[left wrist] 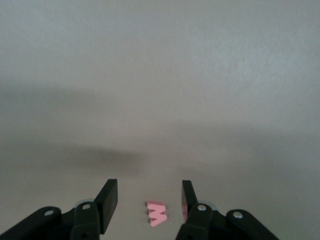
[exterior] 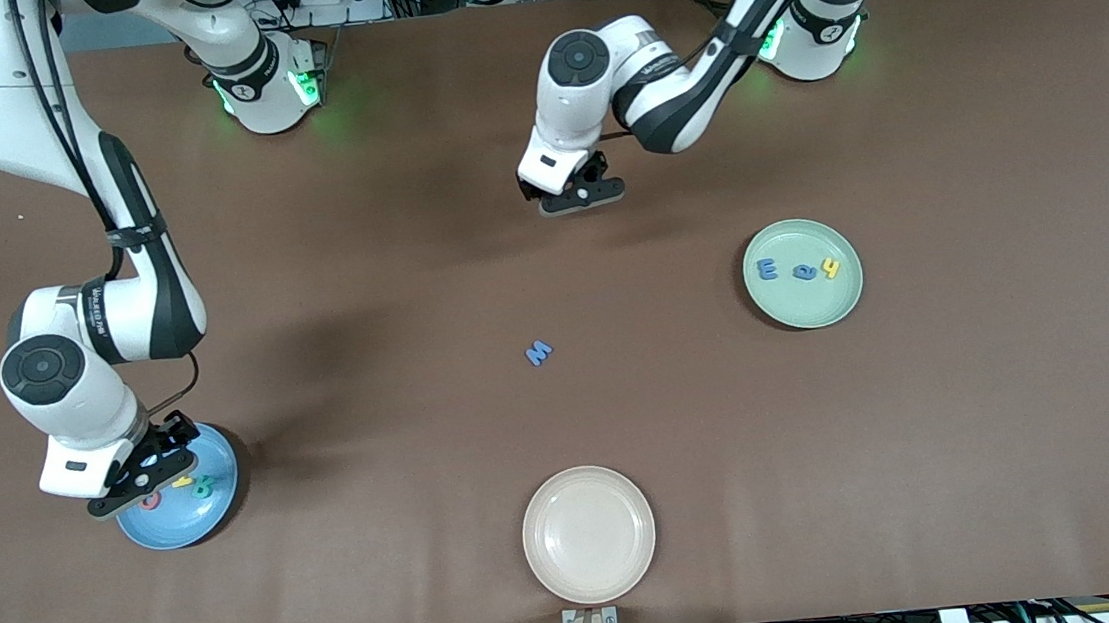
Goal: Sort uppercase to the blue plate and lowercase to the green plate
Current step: 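Carry the yellow H to the blue plate and release it, then grasp the pink lowercase w with the left gripper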
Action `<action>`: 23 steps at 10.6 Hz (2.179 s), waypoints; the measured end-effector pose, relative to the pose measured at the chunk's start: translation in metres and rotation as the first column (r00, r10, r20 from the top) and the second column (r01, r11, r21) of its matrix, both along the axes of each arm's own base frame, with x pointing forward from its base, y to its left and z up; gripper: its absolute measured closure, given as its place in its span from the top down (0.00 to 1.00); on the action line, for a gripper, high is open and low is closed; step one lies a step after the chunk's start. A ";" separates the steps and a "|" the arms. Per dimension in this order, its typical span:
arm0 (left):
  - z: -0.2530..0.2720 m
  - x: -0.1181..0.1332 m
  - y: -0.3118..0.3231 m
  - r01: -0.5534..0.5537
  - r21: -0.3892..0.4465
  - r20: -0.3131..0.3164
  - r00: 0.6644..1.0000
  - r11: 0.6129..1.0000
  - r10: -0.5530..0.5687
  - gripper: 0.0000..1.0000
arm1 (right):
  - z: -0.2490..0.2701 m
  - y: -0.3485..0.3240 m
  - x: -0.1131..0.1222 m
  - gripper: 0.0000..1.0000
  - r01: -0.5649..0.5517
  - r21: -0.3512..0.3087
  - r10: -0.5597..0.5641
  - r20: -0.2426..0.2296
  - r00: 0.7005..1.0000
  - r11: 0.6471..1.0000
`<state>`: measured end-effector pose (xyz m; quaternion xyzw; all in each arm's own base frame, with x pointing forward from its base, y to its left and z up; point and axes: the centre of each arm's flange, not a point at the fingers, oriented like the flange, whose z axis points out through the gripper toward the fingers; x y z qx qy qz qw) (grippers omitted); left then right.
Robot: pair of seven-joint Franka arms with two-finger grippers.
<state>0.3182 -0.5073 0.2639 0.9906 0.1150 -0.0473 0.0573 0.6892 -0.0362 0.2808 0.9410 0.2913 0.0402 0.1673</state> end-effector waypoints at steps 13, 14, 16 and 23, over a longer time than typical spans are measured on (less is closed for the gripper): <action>-0.057 -0.069 -0.030 -0.009 0.047 0.013 1.000 0.999 0.008 0.60 | -0.018 -0.003 -0.002 1.00 0.014 -0.001 -0.014 -0.026 1.000 1.000; -0.061 -0.072 -0.028 -0.011 0.051 0.024 1.000 0.999 0.010 0.59 | -0.022 -0.003 -0.003 1.00 0.015 -0.002 -0.015 -0.032 0.999 1.000; -0.068 -0.076 -0.026 -0.026 0.064 0.045 0.999 0.998 0.023 0.58 | -0.026 -0.006 -0.003 1.00 0.021 -0.002 -0.021 -0.038 0.999 1.000; -0.089 -0.096 -0.030 -0.034 0.082 0.019 0.999 0.996 0.032 0.56 | -0.026 -0.010 -0.003 1.00 0.027 -0.002 -0.027 -0.035 0.999 1.000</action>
